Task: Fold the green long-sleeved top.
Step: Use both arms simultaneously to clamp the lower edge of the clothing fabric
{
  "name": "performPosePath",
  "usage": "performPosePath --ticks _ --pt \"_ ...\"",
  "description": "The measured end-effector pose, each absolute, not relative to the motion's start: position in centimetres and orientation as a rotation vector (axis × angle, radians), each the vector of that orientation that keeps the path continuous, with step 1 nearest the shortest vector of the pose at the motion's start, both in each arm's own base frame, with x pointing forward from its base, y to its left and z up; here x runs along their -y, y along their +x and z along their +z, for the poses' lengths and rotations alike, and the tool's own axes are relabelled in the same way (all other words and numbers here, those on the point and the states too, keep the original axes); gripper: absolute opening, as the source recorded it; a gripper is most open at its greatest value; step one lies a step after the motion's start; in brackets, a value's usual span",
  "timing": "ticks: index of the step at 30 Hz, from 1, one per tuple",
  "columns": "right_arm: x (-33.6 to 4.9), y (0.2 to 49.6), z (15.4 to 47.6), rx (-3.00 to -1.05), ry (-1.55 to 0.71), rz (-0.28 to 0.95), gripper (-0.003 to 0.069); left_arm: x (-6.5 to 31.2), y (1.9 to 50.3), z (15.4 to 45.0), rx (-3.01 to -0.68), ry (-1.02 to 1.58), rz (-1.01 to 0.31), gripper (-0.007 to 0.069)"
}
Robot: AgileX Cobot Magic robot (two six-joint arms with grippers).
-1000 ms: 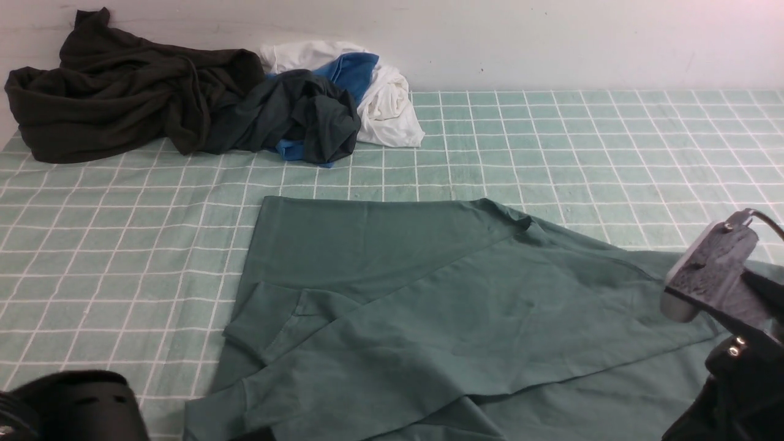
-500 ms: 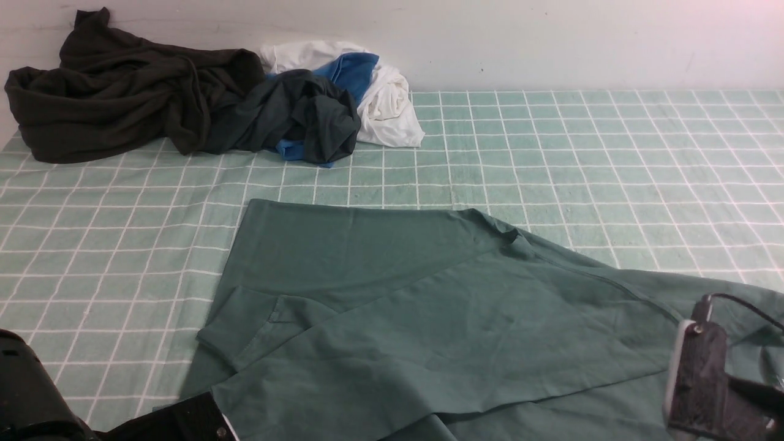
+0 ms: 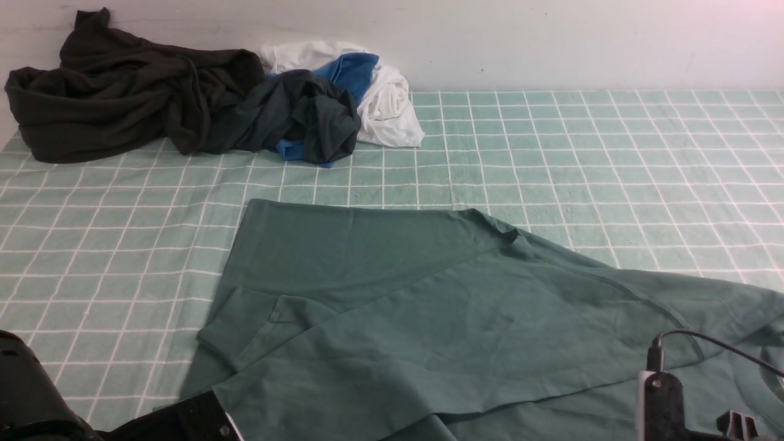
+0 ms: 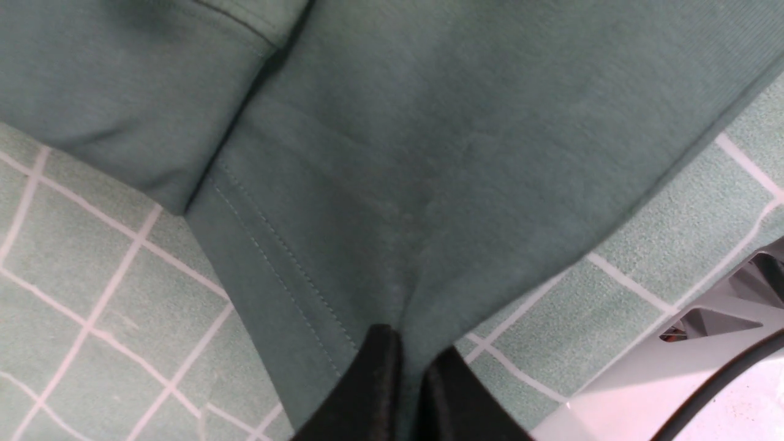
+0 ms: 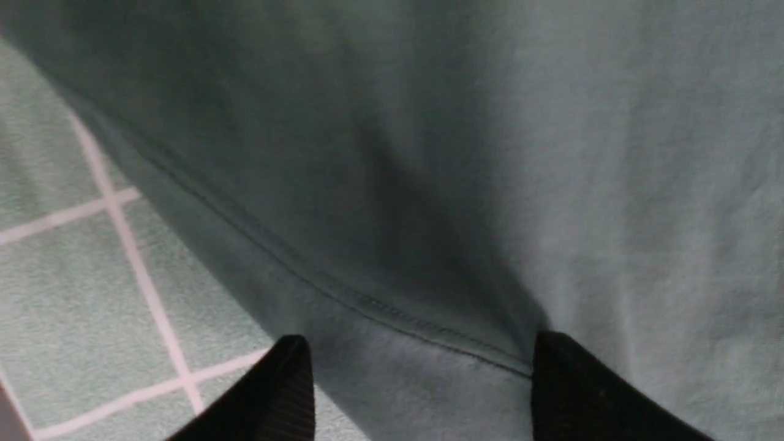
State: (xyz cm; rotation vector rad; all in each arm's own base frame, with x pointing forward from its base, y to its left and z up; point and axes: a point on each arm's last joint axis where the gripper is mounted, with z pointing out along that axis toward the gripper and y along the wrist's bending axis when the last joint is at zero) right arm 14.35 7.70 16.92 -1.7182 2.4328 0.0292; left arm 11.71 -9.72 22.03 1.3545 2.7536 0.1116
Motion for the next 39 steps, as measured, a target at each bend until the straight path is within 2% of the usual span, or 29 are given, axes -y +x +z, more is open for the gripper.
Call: performPosePath --ticks 4,8,17,25,29,30,31,32,33,35,39 --pt "-7.7 14.3 16.2 -2.429 -1.81 0.014 0.0405 9.7 11.7 22.0 -2.753 1.354 0.111 0.0006" --pt "-8.2 13.8 16.1 -2.345 -1.969 0.005 0.0384 9.7 11.7 22.0 -2.755 1.353 0.106 0.0006" --pt "-8.6 14.3 15.9 -2.279 -1.995 -0.024 0.037 9.8 11.7 22.0 -2.756 1.352 0.104 0.0006" --pt "-9.2 13.9 15.2 -2.183 -2.134 -0.038 0.0358 9.8 11.7 22.0 -2.756 1.352 0.104 0.0006" --pt "-9.4 13.8 15.2 -2.168 -2.15 -0.05 0.0298 9.8 11.7 22.0 -2.755 1.351 0.103 0.0006" --pt "-9.4 13.8 15.2 -2.193 -2.124 -0.047 0.0244 9.8 11.7 22.0 -2.755 1.351 0.103 0.0006" --pt "-9.4 13.8 15.2 -2.197 -2.12 -0.047 0.0237 9.8 11.7 22.0 -2.755 1.351 0.103 0.0006" --pt "-9.4 13.8 15.2 -2.207 -2.105 -0.046 0.0204 9.8 11.7 22.0 -2.755 1.351 0.101 0.0006" --pt "-9.4 13.8 15.2 -2.229 -2.071 -0.046 0.0125 9.8 11.7 22.0 -2.752 1.349 0.1 0.0006" --pt "-9.5 13.8 15.3 -2.248 -2.039 -0.045 0.0044 9.8 11.7 22.0 -2.75 1.349 0.099 0.0006" --pt "-9.5 13.9 16.3 -2.266 -1.988 -0.048 0.0009 9.8 11.7 22.0 -2.748 1.349 0.1 0.0006"
